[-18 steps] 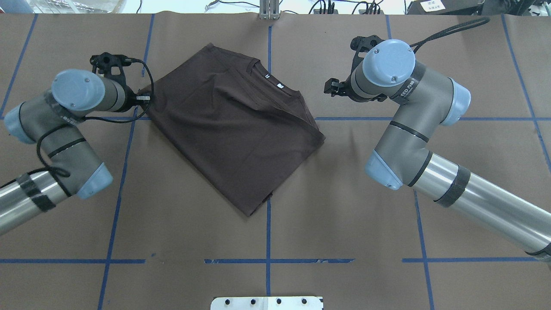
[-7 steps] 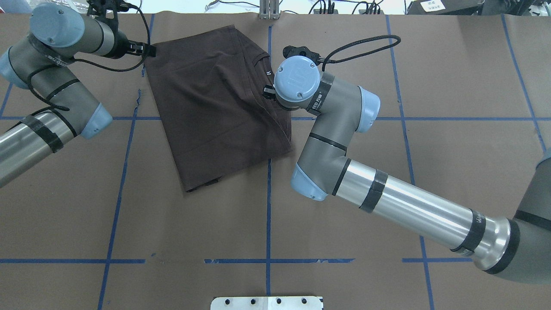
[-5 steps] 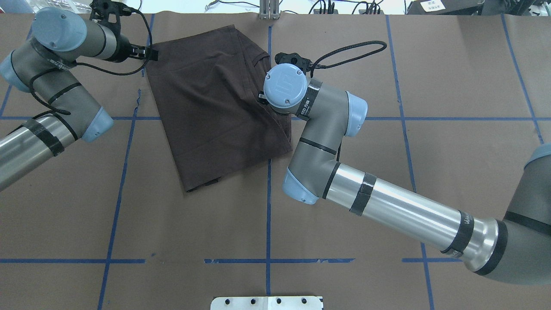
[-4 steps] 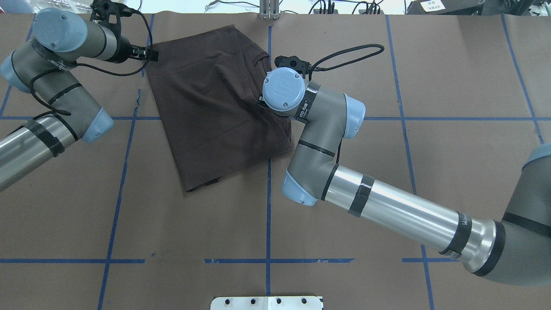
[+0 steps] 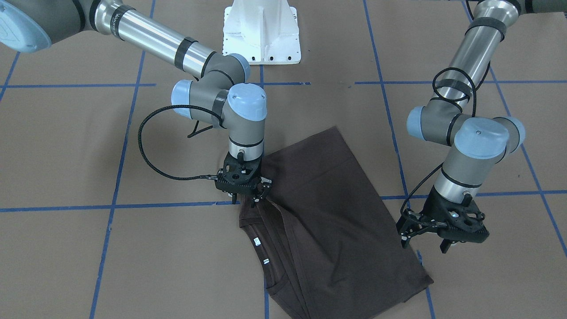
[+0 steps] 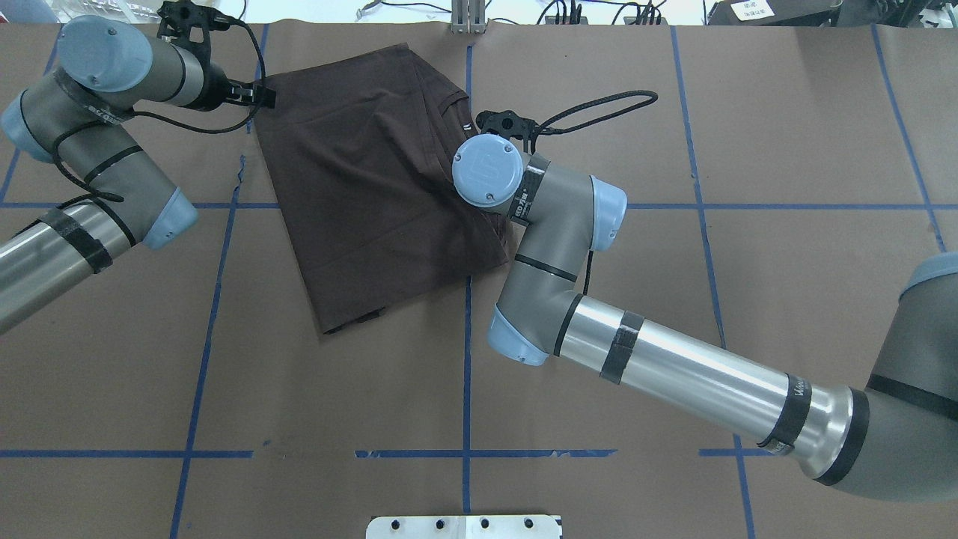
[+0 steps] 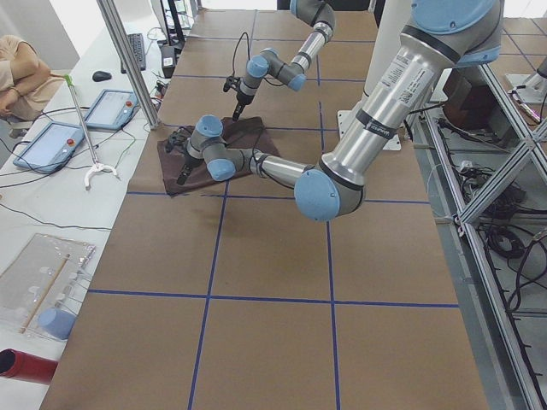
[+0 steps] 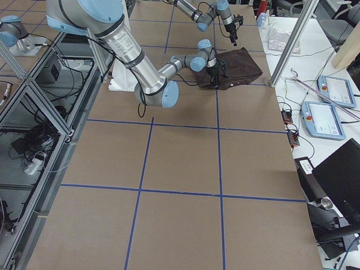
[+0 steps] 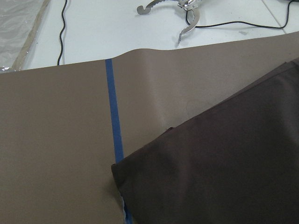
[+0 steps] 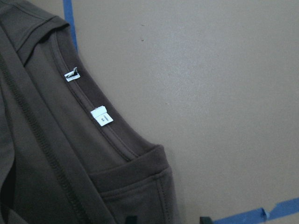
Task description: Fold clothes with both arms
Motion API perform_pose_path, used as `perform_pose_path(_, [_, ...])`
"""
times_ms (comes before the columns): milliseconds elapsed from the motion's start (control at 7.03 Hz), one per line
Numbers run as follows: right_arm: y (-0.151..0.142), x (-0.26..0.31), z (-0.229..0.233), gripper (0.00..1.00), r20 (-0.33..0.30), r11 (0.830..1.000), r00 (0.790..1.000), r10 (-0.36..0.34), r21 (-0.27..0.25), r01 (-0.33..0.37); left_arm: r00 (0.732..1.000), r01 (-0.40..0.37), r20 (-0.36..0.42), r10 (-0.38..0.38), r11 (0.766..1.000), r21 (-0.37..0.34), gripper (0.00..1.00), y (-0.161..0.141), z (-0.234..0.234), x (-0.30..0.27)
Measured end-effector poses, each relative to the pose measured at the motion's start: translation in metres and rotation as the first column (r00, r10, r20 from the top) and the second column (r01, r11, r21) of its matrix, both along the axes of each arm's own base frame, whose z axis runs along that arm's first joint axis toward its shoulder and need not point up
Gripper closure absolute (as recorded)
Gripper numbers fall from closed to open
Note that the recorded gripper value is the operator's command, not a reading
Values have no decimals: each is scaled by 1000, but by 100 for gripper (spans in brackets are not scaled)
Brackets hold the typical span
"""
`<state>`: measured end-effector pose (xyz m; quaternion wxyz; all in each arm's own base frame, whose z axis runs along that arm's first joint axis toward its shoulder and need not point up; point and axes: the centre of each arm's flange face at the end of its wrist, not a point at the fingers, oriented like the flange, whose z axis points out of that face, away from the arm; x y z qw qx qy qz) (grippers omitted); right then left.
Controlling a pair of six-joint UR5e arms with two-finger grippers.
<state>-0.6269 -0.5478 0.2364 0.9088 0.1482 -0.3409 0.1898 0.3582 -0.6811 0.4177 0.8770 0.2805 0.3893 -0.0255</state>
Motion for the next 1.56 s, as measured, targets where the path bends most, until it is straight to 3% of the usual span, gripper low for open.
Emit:
perform_pose_path(142, [1,-2,2,55,-3,1000,1000,-2,0,2,1000,0,0,0,1000,0,0,0,0,0])
perform_pose_path(284, [2,-4,3,68,-6,1000,1000,-4,-2,4,1000,0,0,0,1000,0,0,0,0,0])
perform_pose_path(427, [2,-5,5,91,-10,1000,1000,-4,-3,4,1000,0,0,0,1000,1,0,0,-1,0])
perform_pose_path(569, [2,-6,6,100,-10,1000,1000,-4,-4,4,1000,0,-1,0,1000,1,0,0,-1,1])
perform_pose_path(1280, [7,-1,-19,100,23,1000,1000,3,23,-3,1000,-6,-10,7,1000,8,0,4,-7,5])
perform_pose_path(1564, [44,12,-12,100,59,999,998,-18,43,16,1000,-10,-28,9,1000,-2,0,10,-11,16])
